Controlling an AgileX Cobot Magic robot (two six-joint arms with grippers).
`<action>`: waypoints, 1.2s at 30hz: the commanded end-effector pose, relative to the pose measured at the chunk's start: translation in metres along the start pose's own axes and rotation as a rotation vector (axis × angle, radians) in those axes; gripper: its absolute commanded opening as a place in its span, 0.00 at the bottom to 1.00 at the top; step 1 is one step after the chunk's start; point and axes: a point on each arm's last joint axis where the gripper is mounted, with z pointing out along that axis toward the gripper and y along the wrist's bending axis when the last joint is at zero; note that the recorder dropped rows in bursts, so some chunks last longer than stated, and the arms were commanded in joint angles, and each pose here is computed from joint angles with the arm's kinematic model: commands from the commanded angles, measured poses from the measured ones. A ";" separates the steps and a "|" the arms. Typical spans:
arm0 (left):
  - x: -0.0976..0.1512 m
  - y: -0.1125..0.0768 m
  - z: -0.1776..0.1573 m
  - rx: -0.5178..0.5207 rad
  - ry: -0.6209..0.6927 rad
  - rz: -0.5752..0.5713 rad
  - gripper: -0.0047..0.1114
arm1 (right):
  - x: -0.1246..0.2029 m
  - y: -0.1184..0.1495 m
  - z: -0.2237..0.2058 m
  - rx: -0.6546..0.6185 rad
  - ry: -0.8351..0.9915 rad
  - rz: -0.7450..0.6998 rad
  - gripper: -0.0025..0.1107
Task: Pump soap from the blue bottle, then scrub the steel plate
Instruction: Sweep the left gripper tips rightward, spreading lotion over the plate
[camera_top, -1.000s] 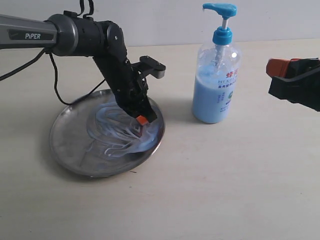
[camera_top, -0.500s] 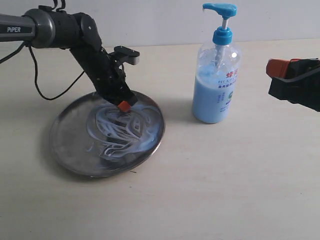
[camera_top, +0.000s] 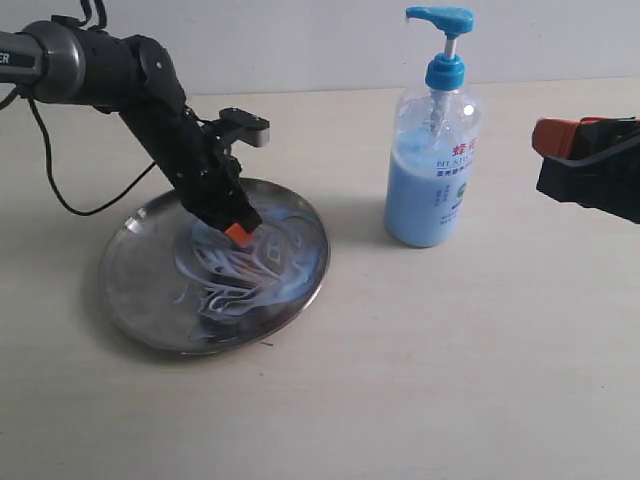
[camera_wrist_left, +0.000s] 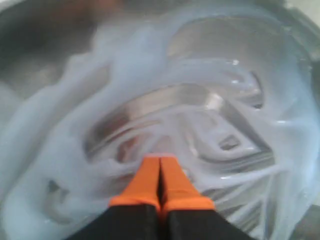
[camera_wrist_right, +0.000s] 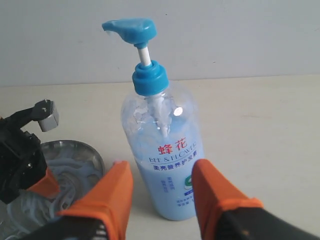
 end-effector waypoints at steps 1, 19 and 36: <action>0.003 -0.047 0.044 0.066 0.150 0.115 0.04 | 0.000 0.000 -0.001 -0.003 -0.012 -0.015 0.38; -0.004 -0.056 0.052 -0.070 0.213 0.088 0.04 | 0.000 0.000 -0.001 -0.002 -0.006 -0.008 0.38; -0.044 -0.017 0.049 -0.090 0.155 0.019 0.04 | 0.000 0.000 -0.001 -0.002 -0.006 -0.008 0.38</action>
